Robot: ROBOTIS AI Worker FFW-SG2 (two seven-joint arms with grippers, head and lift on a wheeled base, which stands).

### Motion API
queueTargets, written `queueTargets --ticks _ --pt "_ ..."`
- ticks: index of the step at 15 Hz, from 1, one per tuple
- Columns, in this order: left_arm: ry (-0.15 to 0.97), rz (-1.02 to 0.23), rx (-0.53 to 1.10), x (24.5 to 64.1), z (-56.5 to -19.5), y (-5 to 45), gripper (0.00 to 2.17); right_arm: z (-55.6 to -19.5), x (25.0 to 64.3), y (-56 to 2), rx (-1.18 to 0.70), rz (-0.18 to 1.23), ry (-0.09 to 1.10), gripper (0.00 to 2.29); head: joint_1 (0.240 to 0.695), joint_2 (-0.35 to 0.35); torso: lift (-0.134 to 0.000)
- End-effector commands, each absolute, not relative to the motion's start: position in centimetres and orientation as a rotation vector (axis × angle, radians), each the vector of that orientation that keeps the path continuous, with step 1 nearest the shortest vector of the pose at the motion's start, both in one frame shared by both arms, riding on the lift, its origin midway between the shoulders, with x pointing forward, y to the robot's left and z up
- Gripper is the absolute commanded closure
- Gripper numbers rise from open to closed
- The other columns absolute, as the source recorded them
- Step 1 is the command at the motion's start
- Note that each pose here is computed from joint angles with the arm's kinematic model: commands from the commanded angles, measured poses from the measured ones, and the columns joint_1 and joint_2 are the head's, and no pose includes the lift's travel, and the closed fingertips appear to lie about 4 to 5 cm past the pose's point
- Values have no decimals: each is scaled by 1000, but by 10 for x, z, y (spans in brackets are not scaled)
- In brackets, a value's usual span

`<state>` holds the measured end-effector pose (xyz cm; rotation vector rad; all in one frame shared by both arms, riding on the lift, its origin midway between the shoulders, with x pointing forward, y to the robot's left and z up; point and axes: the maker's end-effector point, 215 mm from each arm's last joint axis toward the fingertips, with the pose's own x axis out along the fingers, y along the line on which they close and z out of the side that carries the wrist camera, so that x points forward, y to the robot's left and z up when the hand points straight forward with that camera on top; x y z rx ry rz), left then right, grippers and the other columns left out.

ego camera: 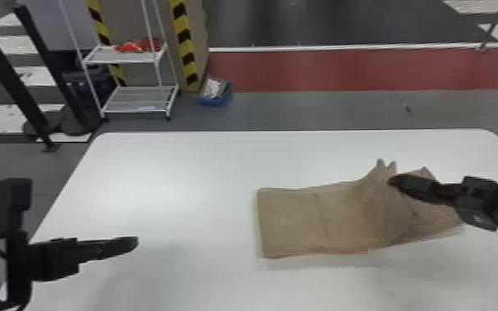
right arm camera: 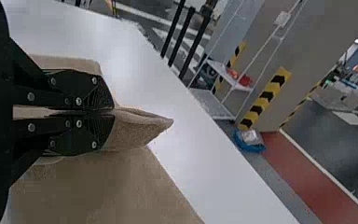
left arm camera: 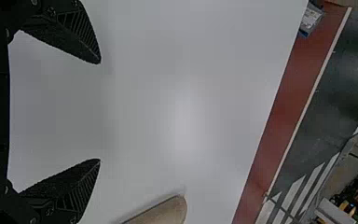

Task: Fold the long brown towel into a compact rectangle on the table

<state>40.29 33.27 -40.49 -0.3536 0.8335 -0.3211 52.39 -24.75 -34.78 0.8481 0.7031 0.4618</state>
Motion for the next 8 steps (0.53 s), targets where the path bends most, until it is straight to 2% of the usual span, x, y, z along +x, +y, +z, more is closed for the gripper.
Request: queueTargets --ticks 1,2,3,5,6,8 --pt "804 -314 -408 406 -390 329 147 -303 538 -262 920 513 577 1085 695 103 -125" --pt "785 -310 -438 403 -383 327 147 -314 535 -265 932 494 596 1085 695 95 -125" --pt "766 -307 -492 398 -378 322 147 -341 531 -262 967 472 655 1085 695 88 -125" --pt "758 -315 -584 390 -377 307 147 -376 545 -251 972 464 688 1085 695 73 -125" --pt "736 -316 -603 389 -373 303 147 -377 556 -246 972 480 685 1085 695 68 -125" --pt "720 -292 -605 382 -369 309 147 -347 573 -249 984 522 628 1085 695 66 -125"
